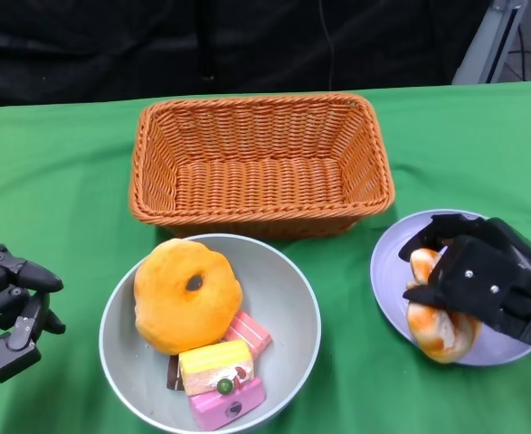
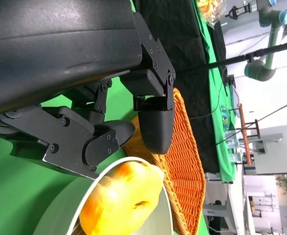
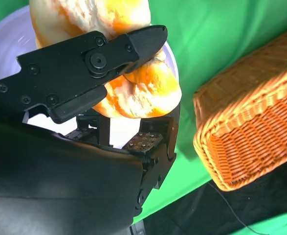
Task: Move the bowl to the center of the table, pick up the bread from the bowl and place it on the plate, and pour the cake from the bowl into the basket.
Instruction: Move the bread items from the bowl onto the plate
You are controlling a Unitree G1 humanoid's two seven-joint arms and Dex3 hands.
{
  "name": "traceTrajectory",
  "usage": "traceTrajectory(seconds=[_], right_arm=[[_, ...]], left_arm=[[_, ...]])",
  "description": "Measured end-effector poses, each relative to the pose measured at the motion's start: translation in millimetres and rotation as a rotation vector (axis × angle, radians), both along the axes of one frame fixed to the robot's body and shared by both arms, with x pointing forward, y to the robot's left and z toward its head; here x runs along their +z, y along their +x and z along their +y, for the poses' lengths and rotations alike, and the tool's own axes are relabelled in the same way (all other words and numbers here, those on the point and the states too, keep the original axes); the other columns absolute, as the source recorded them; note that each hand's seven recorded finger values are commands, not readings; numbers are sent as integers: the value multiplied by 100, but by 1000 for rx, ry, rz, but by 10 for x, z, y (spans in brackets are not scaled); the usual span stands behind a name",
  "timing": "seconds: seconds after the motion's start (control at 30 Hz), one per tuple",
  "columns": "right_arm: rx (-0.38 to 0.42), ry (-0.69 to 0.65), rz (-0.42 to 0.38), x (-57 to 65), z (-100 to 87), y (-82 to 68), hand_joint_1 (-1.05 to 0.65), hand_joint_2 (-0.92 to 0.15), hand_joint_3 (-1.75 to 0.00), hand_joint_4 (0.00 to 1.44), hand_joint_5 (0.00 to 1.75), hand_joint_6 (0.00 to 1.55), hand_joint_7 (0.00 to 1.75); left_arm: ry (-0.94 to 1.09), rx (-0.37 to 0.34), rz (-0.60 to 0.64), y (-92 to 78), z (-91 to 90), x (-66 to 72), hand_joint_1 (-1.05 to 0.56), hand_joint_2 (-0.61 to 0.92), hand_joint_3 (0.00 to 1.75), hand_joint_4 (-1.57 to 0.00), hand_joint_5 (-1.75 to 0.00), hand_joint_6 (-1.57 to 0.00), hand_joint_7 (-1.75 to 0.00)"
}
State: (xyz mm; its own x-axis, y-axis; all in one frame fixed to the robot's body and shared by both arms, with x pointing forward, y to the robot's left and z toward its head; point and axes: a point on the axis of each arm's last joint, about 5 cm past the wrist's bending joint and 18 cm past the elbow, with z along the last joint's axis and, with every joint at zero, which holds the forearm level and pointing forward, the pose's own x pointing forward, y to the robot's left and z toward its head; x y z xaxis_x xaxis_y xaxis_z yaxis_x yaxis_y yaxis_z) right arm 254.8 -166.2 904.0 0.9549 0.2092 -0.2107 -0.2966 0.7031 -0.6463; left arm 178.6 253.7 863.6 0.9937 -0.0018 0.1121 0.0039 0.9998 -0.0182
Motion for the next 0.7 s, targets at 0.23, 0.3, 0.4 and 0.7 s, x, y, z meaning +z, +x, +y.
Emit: traceTrajectory(seconds=[0.23, 0.3, 0.4, 0.7], right_arm=[[-3, -30, -19, -6, 14, 72, -10, -92, -1, 58, 153, 79, 81], [-6, -31, -22, 7, 15, 97, -10, -92, -1, 58, 152, 78, 82], [-17, -38, -11, 1, 7, 130, -12, -92, -1, 58, 149, 77, 81], [-53, -75, 12, -28, -11, 162, -23, -90, 0, 72, 51, 82, 8]], left_arm=[[2, 0, 3, -7, 1, -5, -7, 65, 90, -67, -160, -71, -129], [5, -1, 2, -7, 0, -5, -7, 65, 90, -67, -160, -71, -129], [6, -2, 2, -8, -2, -6, -8, 64, 89, -67, -160, -71, -129], [7, -4, 2, -7, -6, -7, -6, 65, 89, -67, -160, -72, -127]])
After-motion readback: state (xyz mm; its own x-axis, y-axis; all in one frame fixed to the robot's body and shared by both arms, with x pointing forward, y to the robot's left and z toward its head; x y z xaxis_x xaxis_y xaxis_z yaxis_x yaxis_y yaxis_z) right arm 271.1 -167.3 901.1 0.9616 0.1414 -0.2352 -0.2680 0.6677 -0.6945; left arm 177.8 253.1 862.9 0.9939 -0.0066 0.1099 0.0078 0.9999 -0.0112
